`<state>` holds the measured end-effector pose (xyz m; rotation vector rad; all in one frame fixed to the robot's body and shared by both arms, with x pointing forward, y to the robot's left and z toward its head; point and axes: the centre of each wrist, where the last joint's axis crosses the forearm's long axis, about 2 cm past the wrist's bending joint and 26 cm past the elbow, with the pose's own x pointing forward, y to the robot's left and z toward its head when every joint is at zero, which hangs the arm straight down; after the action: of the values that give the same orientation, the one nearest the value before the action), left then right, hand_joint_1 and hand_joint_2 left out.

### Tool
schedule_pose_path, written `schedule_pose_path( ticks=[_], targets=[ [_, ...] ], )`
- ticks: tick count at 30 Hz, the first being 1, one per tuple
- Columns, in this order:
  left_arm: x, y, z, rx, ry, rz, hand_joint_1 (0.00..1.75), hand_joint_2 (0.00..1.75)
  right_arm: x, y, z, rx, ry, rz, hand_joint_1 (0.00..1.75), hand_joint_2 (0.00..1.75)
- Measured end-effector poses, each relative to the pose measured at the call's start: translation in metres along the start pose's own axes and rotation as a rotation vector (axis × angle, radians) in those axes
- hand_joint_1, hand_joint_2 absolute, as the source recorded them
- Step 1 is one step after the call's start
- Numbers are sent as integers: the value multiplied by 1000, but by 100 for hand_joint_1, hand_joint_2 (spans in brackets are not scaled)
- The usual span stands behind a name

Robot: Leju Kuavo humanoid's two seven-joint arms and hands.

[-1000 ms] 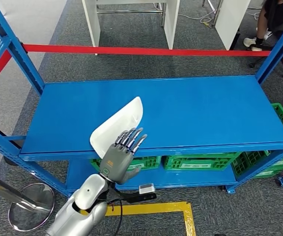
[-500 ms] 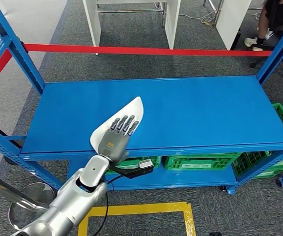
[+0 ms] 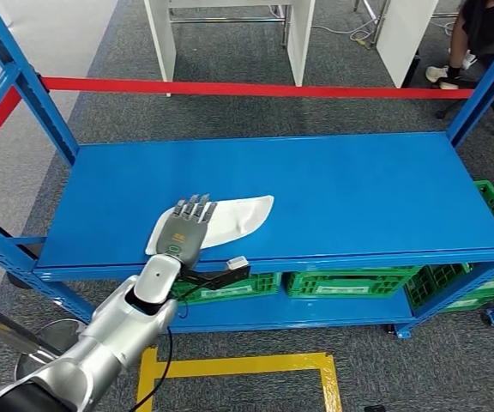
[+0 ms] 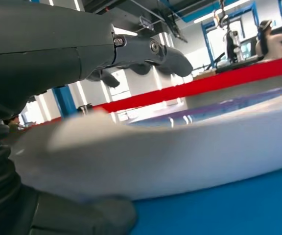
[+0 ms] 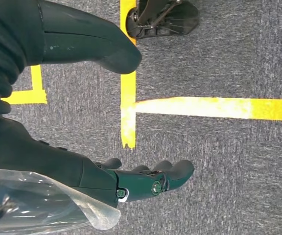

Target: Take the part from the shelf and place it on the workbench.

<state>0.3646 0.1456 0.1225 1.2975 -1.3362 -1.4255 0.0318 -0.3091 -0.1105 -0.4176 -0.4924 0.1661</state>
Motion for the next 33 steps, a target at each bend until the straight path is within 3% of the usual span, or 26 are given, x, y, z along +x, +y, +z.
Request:
schedule_pose_path(
  ticks=[15, 26, 29, 33],
  targets=[
    [-13, -6, -1, -27, 10, -17, 175, 175, -1, 0, 0, 3, 7, -1, 0, 175],
    [-10, -6, 10, 60, -89, 85, 175, 175, -1, -1, 0, 4, 0, 14, 0, 175],
    [-9, -3, 18, 116, -122, 177, 175, 175, -2, -1, 0, -5, -3, 14, 0, 175],
    [-8, 7, 35, 186, -204, 480, 175, 175, -3, -2, 1, -20, -7, 11, 0, 175]
  ],
)
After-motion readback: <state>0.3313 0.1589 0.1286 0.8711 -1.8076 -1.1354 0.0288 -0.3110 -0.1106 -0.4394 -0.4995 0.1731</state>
